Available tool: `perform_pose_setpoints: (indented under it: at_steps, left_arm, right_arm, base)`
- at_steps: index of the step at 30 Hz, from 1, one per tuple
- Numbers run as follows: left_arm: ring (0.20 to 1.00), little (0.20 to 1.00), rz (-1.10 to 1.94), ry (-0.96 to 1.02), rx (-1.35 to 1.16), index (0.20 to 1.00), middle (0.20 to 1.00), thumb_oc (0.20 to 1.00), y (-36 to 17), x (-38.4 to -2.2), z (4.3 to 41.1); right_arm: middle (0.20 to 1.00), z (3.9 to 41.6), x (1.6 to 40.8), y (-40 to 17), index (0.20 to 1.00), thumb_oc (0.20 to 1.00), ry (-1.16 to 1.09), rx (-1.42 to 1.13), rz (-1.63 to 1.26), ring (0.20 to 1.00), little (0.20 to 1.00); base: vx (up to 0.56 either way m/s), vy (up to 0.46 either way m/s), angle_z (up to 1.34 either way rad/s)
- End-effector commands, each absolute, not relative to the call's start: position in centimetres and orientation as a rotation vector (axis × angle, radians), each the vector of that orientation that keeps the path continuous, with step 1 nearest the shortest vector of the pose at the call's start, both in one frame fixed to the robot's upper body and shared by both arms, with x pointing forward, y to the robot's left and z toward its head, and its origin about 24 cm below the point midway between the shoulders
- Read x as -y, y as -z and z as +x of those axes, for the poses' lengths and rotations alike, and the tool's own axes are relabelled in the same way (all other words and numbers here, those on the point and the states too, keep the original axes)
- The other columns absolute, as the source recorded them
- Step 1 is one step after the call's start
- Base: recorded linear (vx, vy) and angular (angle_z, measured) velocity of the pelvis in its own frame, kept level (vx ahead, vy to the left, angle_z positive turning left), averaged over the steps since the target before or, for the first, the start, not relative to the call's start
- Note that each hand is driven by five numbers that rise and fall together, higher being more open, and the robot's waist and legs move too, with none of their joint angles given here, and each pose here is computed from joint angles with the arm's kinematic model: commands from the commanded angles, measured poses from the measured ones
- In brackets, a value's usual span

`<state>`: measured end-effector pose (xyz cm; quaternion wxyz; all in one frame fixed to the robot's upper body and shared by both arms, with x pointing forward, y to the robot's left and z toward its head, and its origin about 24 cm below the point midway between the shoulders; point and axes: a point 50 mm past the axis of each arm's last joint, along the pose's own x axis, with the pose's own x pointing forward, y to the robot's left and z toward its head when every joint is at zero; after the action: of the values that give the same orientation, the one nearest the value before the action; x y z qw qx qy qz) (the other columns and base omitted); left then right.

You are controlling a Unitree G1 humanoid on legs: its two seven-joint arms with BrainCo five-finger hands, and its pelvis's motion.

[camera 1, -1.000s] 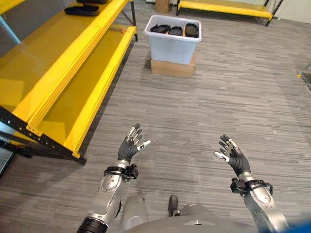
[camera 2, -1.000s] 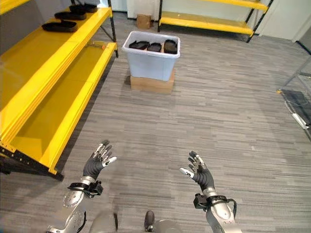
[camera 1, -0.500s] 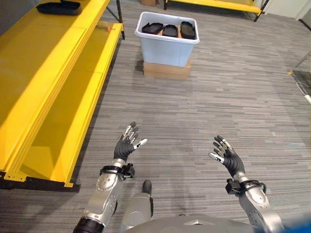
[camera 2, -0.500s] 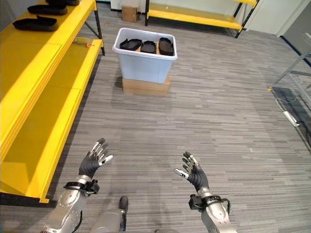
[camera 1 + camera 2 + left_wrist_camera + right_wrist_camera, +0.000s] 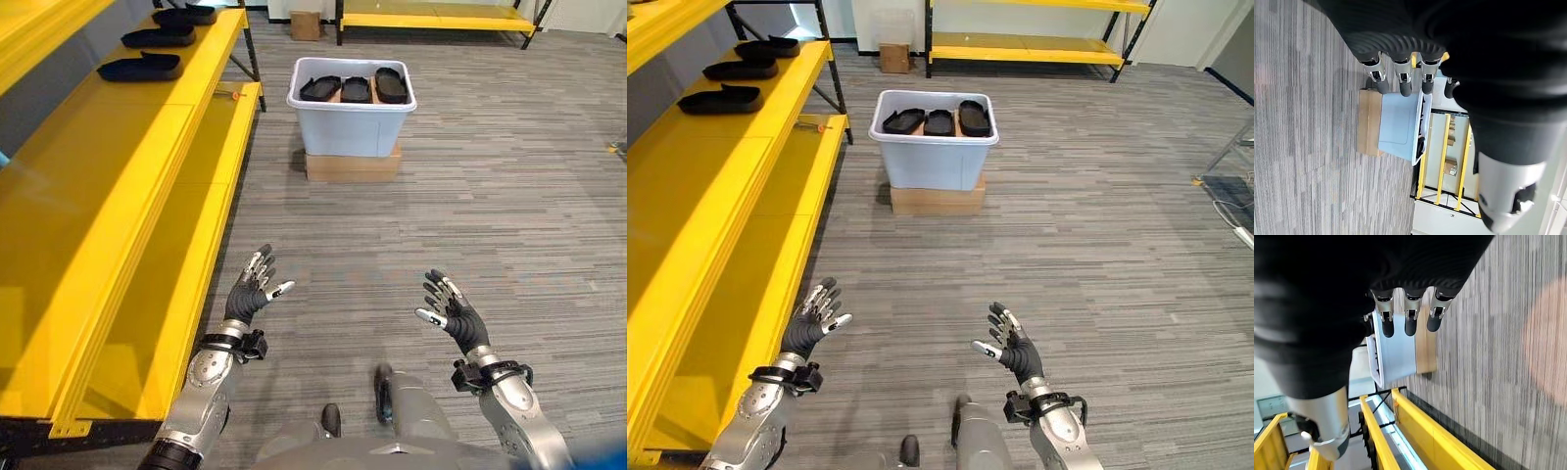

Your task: Move parts from the plastic box to the shelf.

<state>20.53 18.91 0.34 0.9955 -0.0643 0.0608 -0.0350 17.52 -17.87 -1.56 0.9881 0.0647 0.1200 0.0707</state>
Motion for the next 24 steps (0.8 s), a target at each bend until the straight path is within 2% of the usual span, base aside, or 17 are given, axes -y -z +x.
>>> perform_pose_setpoints:
  at_steps: [1, 18, 24]
  left_arm:
    - [1.0, 1.0, -0.134, 0.121, -0.005, 1.0, 1.0, 1.0, -2.4, -18.5, 20.8]
    - [1.0, 1.0, -0.219, 0.159, -0.031, 1.0, 1.0, 1.0, -1.9, -16.9, 20.7]
    - [1.0, 1.0, -0.166, 0.138, -0.056, 1.0, 1.0, 1.0, -1.4, -17.5, 20.0]
  right_arm:
    - [1.0, 19.2, 17.9, -0.2, 1.0, 1.0, -0.16, -0.139, 0.135, 1.0, 1.0]
    - [1.0, 19.5, 19.8, -1.3, 1.0, 1.0, -0.106, -0.093, 0.078, 1.0, 1.0]
    - [1.0, 19.0, 19.9, -0.9, 1.0, 1.0, -0.083, -0.1, 0.042, 1.0, 1.0]
  base:
    - [0.27, -0.135, 0.02]
    - [0.24, -0.166, 0.21]
    - [0.37, 0.075, -0.07]
